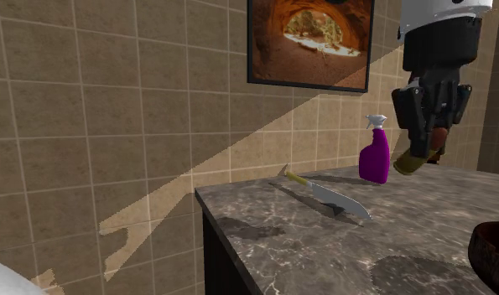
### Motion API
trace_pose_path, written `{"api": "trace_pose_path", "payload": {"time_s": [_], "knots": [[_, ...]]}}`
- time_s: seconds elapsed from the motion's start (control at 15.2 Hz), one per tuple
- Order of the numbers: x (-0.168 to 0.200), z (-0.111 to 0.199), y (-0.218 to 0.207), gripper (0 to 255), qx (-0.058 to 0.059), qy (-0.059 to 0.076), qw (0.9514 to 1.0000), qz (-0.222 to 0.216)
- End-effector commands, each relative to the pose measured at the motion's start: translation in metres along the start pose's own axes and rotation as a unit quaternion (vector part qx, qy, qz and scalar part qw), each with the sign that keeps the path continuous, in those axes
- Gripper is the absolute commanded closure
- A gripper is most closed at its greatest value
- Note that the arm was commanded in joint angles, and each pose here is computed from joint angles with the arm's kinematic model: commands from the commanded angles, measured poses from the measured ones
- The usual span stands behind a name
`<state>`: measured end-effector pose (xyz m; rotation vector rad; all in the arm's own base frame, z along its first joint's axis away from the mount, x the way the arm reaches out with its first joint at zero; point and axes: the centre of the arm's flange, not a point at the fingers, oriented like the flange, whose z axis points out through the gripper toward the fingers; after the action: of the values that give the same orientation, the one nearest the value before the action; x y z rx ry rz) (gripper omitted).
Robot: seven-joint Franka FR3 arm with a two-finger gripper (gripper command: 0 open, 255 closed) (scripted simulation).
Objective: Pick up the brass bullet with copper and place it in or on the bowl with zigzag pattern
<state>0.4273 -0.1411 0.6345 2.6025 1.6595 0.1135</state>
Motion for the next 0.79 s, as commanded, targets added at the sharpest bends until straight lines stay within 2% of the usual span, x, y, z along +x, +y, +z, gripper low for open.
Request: {"api": "trace_pose_path", "payload": {"time_s": [0.0, 0.59, 0.73], "knots": [[-0.024, -0.001, 0.011, 255, 0.0, 0.0, 1.0, -0.001], [-0.135, -0.004, 0.057, 255, 0.0, 0.0, 1.0, -0.001], [-0.135, 0.006, 0.056, 255, 0.0, 0.0, 1.0, -0.001]]}}
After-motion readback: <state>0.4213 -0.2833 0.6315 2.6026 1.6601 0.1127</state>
